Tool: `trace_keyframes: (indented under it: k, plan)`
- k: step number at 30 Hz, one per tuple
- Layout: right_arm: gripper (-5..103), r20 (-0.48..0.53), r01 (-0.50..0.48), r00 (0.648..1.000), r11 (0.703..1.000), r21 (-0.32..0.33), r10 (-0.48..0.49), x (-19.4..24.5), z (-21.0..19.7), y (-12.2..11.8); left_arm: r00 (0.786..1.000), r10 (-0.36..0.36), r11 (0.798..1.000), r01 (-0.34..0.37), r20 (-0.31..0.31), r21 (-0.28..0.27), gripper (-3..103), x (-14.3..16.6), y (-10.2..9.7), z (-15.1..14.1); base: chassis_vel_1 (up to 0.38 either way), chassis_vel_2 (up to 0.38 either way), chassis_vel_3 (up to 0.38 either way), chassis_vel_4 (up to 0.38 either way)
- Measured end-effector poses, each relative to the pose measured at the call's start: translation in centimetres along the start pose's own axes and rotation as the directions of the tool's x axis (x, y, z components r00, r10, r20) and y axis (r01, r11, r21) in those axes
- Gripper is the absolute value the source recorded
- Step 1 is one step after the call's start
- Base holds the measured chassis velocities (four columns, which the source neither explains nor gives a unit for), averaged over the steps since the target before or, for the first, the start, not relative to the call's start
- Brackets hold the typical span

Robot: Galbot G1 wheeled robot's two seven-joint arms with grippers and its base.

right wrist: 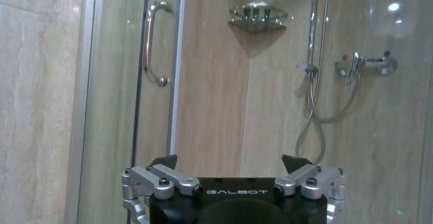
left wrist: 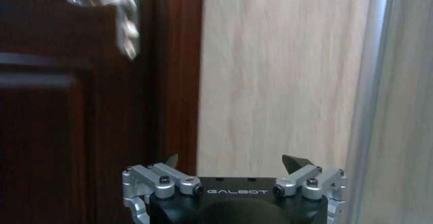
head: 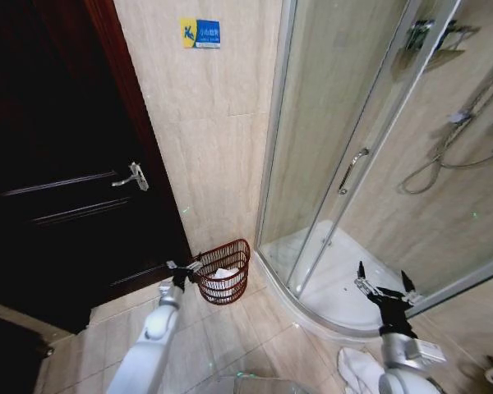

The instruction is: Discard the used towel into the hamper.

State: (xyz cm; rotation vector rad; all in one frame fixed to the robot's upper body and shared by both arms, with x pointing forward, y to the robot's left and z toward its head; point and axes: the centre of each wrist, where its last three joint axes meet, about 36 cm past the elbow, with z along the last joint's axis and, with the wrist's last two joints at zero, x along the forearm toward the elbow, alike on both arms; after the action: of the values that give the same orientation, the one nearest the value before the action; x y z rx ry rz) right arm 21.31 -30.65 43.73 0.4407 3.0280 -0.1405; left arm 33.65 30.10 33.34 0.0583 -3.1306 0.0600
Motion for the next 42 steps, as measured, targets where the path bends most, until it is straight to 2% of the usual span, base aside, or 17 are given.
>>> trace_keyframes:
  k: [3,4,8,11,15,18,23,25,30,34,42]
  plan:
    - [100,0.005,-0.002,1.000,1.000,0.007,0.002,0.1,-1.0,-0.4,0.998,-0.003,1.000,0.003,0.056,0.003,100,1.6,1.2,-3.3,0.000,0.000,0.000,0.000]
    - [100,0.005,-0.002,1.000,1.000,0.007,0.002,0.1,-1.0,-0.4,0.998,-0.003,1.000,0.003,0.056,0.003,100,1.6,1.2,-3.3,0.000,0.000,0.000,0.000]
    - [100,-0.005,0.007,1.000,1.000,0.001,-0.007,0.0,-2.1,-0.6,0.999,-0.001,1.000,0.001,0.051,-0.001,100,4.0,2.0,-6.6,0.000,0.000,0.000,0.000]
    - [100,-0.013,0.018,1.000,1.000,0.005,-0.018,-0.2,-2.1,-0.6,0.998,0.013,1.000,-0.012,0.058,-0.017,100,5.1,2.2,-7.5,0.000,0.000,0.000,0.000]
    - [100,-0.019,0.028,0.999,1.000,0.007,-0.028,-0.4,-1.8,-0.8,0.996,0.029,0.999,-0.025,0.089,-0.045,100,5.7,1.8,-8.0,0.000,0.000,0.000,0.000]
    - [100,-0.018,0.039,0.999,0.999,0.012,-0.038,-1.1,-1.7,-1.4,0.994,0.045,0.998,-0.041,0.103,-0.039,100,6.5,0.2,-8.8,0.000,0.000,0.000,0.000]
    - [100,-0.022,0.043,0.999,0.999,0.016,-0.043,-1.9,-1.3,-2.1,0.995,0.053,0.999,-0.052,0.081,-0.015,100,6.8,-1.2,-8.7,0.000,0.000,0.000,0.000]
    - [100,-0.048,0.055,0.997,0.998,0.004,-0.055,-2.6,-0.4,-2.9,0.997,0.059,0.998,-0.060,0.053,0.005,100,7.0,-2.1,-8.3,0.000,0.000,0.000,0.000]
    - [100,-0.060,0.064,0.996,0.998,0.026,-0.063,-3.2,1.8,-4.2,0.998,0.066,0.998,-0.065,0.020,-0.019,100,7.3,-1.7,-7.7,0.000,0.000,0.000,0.000]
    - [100,-0.061,0.061,0.996,0.998,0.034,-0.059,-3.0,2.0,-4.3,0.998,0.051,0.998,-0.051,0.028,-0.030,100,7.1,-1.3,-7.6,0.000,0.000,0.000,0.000]
    - [100,-0.054,0.019,0.998,0.993,0.115,-0.013,-2.3,3.2,-5.5,0.996,0.032,0.997,-0.026,0.086,-0.073,100,5.3,-1.5,-6.5,0.000,0.000,0.000,0.000]
